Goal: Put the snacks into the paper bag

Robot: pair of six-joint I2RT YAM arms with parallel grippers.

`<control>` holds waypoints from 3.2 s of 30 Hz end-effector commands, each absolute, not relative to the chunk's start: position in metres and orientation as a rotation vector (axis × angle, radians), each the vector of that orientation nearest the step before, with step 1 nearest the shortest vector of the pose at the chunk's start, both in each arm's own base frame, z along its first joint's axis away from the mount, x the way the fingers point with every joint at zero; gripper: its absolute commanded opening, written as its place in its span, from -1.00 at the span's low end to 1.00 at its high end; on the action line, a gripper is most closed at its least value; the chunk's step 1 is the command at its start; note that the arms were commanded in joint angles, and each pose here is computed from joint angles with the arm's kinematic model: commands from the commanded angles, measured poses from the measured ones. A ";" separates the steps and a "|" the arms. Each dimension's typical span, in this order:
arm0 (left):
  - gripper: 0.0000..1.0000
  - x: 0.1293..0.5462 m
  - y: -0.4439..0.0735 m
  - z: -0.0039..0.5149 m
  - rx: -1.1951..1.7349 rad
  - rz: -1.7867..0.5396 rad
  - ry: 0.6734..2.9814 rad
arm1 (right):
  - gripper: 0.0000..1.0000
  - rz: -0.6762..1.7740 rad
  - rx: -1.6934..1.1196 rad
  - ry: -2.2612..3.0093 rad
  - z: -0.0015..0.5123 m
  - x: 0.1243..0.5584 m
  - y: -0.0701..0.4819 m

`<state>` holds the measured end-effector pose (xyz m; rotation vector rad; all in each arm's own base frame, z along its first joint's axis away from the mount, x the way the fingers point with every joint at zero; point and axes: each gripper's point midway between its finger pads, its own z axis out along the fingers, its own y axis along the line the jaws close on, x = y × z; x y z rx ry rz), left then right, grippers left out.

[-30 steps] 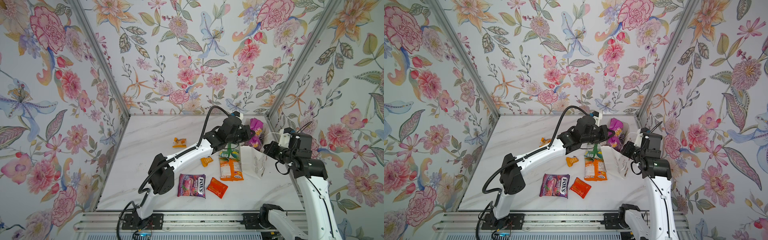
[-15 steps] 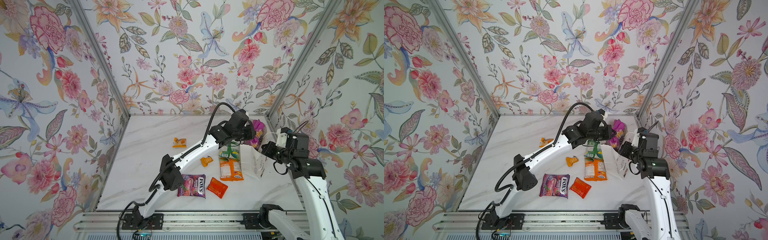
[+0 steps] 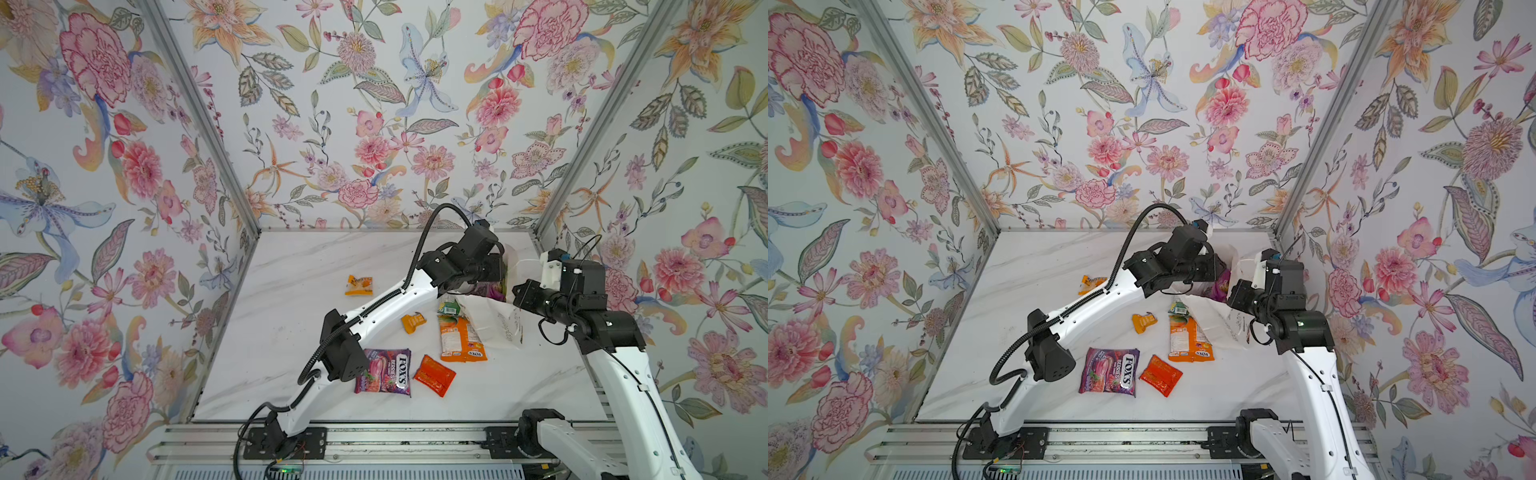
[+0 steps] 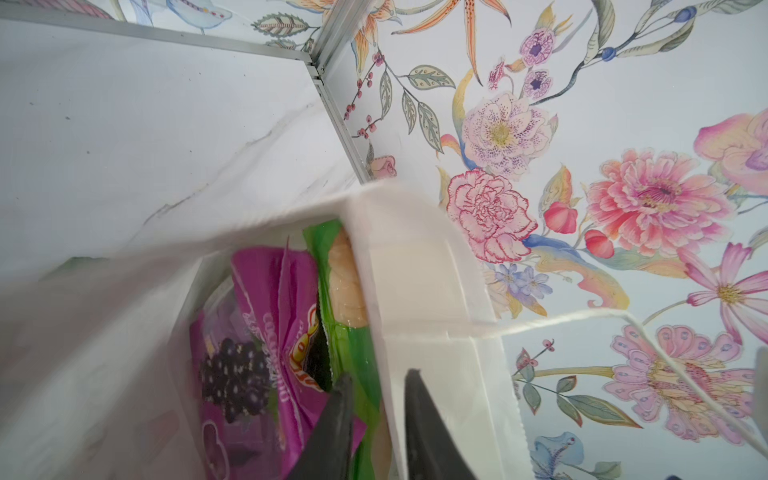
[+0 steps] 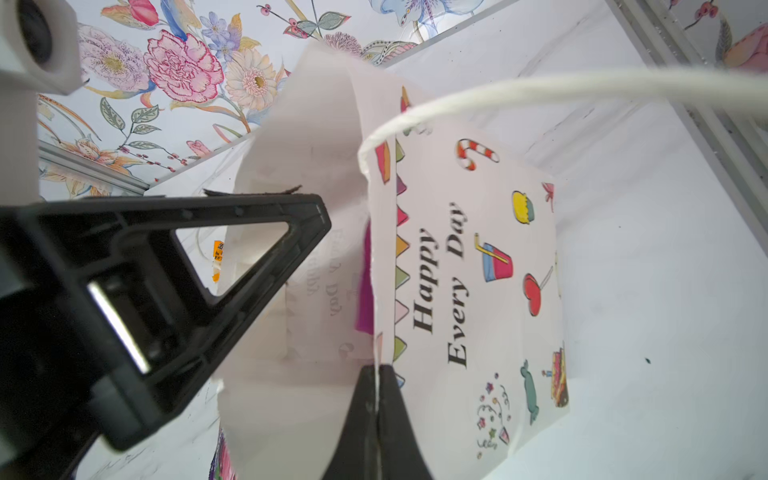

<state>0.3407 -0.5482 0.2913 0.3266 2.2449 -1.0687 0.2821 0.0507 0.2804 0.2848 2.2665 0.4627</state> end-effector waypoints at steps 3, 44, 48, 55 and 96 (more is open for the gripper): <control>-0.17 0.336 -0.520 0.353 0.344 -0.978 2.102 | -1.00 0.447 0.245 2.210 0.300 0.286 0.051; -0.63 0.380 -0.461 0.200 0.398 -0.765 2.460 | -1.00 0.402 0.171 2.296 0.280 0.293 0.068; -0.86 0.384 -0.449 0.214 0.370 -0.716 2.415 | -1.00 0.411 0.144 2.308 0.279 0.294 0.077; -1.00 0.386 -0.389 0.261 0.204 -0.599 2.275 | -1.00 0.464 0.084 2.327 0.276 0.296 0.105; -0.90 0.335 -0.418 0.315 0.258 -0.641 2.122 | -1.00 0.414 0.206 2.301 0.273 0.305 0.069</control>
